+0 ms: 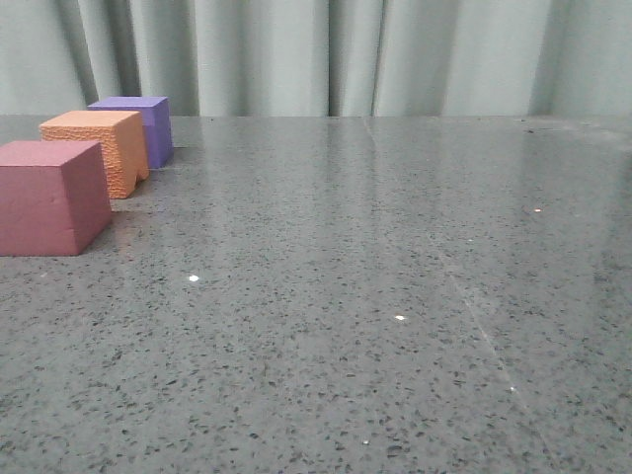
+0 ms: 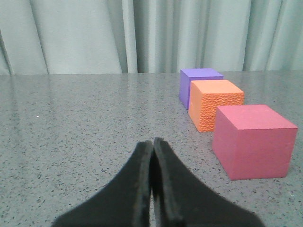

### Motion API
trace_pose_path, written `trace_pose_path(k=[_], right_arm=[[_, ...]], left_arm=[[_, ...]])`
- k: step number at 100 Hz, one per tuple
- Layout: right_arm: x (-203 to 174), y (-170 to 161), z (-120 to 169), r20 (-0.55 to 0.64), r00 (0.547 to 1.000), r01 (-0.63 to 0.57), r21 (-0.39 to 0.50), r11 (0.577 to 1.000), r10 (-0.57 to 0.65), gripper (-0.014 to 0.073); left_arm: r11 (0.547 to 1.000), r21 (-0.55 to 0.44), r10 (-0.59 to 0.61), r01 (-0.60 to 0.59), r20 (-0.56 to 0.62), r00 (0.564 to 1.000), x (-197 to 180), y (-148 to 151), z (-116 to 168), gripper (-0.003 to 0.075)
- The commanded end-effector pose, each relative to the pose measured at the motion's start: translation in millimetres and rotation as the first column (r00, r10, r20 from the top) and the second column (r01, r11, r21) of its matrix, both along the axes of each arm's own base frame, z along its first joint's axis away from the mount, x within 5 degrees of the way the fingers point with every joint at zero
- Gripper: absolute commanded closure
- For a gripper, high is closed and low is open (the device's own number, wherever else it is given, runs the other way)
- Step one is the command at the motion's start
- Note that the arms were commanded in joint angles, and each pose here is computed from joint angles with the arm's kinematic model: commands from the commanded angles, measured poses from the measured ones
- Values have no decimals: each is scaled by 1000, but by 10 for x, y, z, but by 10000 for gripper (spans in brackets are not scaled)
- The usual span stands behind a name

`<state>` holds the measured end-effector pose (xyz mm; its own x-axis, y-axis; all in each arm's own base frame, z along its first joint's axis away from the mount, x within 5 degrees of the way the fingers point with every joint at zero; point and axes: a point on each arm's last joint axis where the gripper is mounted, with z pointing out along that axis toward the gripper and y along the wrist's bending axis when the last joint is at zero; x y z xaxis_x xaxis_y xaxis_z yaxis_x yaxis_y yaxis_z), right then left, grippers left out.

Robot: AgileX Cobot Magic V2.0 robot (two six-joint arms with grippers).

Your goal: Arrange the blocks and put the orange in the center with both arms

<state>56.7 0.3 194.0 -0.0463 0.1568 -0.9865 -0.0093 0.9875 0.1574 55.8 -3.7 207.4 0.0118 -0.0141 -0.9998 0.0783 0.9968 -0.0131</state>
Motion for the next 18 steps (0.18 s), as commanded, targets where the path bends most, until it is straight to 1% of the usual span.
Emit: trace_pose_path(k=[1,18], right_arm=[[-22,7,132,113,994,-6,-8,1000,7,715],[-22,7,132,113,994,-6,-8,1000,7,715]], left_arm=[[1000,-5,-11,11,49,999,-4,-11,-101,739],[1000,-5,-11,11,49,999,-4,-11,-101,739]])
